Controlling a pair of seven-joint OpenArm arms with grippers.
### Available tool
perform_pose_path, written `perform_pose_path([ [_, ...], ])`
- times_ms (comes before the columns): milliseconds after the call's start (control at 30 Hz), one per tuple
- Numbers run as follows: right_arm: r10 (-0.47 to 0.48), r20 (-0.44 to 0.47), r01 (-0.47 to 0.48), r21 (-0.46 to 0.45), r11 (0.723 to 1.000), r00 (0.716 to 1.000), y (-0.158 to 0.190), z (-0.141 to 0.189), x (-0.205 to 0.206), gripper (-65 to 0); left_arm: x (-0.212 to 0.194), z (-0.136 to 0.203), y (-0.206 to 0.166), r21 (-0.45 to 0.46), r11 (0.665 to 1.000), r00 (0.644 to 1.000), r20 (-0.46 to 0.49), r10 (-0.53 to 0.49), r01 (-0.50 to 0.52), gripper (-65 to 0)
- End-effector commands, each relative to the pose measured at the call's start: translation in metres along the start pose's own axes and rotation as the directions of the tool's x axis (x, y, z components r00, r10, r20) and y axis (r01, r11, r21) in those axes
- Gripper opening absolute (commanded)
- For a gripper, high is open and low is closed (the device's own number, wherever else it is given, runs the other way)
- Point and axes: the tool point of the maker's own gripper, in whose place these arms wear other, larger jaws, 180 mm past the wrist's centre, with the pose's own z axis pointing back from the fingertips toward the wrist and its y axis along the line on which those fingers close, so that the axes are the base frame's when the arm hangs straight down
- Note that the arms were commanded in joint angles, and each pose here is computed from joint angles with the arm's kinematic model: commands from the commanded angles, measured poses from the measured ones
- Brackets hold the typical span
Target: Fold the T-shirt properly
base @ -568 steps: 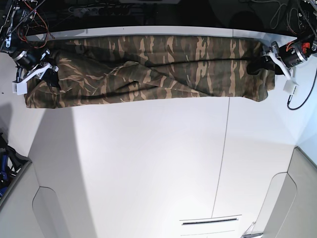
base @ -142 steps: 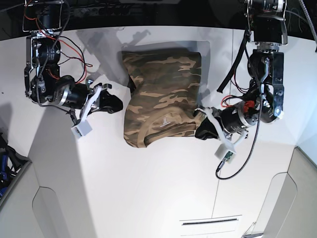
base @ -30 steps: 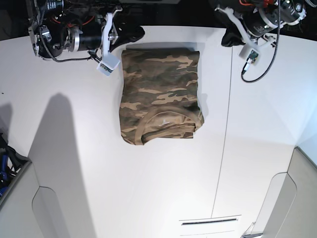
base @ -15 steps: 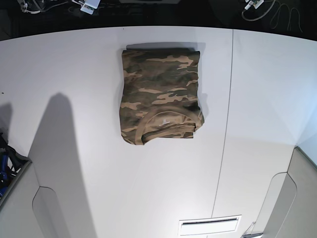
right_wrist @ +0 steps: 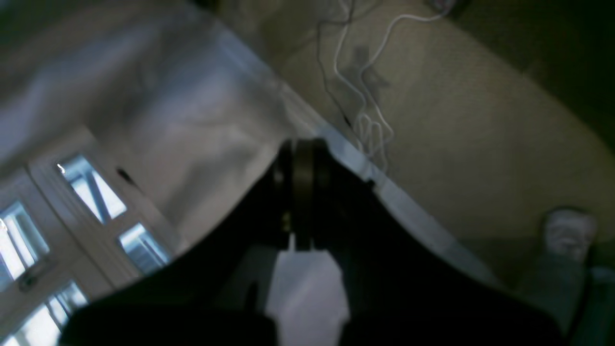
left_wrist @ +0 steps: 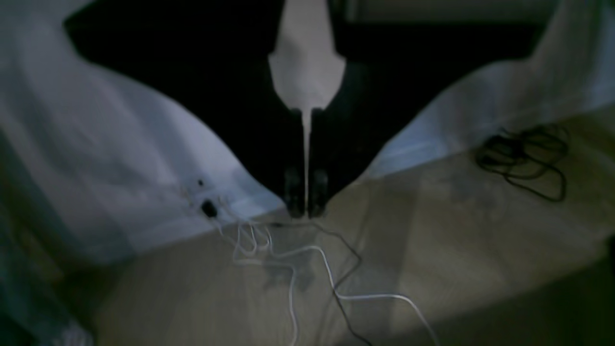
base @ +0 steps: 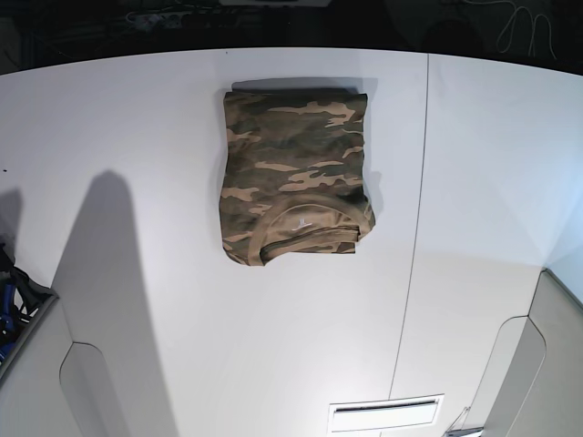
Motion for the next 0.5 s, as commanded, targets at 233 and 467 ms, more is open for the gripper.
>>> perform_pose_path([
  [233,-0.089,-0.046,0.083,-0.125,0.989,0.995,-0.053,-0.016,-0.023,-65.0,-0.011,-0.057,-0.015,-0.074,0.995,0.982,-0.172,-0.073,0.061,-63.0],
  [467,-0.207,-0.108,0.184,-0.190,0.964,0.973,-0.091,-0.033,-0.028,-65.0,0.005,-0.107,-0.032,-0.031,0.991,0.952,-0.276,-0.132,0.128,-63.0],
])
